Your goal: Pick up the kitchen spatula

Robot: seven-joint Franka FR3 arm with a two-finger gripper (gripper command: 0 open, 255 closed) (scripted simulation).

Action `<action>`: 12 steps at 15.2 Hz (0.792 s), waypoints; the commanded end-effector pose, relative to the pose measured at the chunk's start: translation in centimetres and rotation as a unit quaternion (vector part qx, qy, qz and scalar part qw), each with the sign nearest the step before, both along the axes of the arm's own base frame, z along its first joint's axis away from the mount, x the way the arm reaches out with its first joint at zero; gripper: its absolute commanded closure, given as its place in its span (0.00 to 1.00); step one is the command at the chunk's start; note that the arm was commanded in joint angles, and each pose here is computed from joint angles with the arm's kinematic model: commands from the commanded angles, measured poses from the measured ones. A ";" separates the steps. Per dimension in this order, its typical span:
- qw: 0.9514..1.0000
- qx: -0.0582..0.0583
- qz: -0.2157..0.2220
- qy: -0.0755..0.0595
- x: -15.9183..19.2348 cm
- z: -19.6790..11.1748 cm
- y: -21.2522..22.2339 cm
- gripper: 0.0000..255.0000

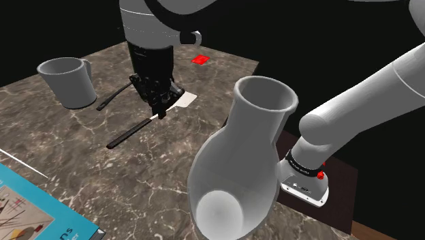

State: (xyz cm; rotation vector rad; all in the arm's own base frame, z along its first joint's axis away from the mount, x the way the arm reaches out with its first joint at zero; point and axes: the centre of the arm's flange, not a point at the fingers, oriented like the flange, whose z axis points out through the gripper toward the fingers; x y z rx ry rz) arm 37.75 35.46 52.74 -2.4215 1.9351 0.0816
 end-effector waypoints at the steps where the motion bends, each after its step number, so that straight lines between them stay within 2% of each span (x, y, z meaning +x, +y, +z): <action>1: 1.000 0.000 0.000 0.000 0.0 1.1 0.0 1.00; 12: 1.000 0.000 0.000 0.000 0.0 6.4 0.0 1.00</action>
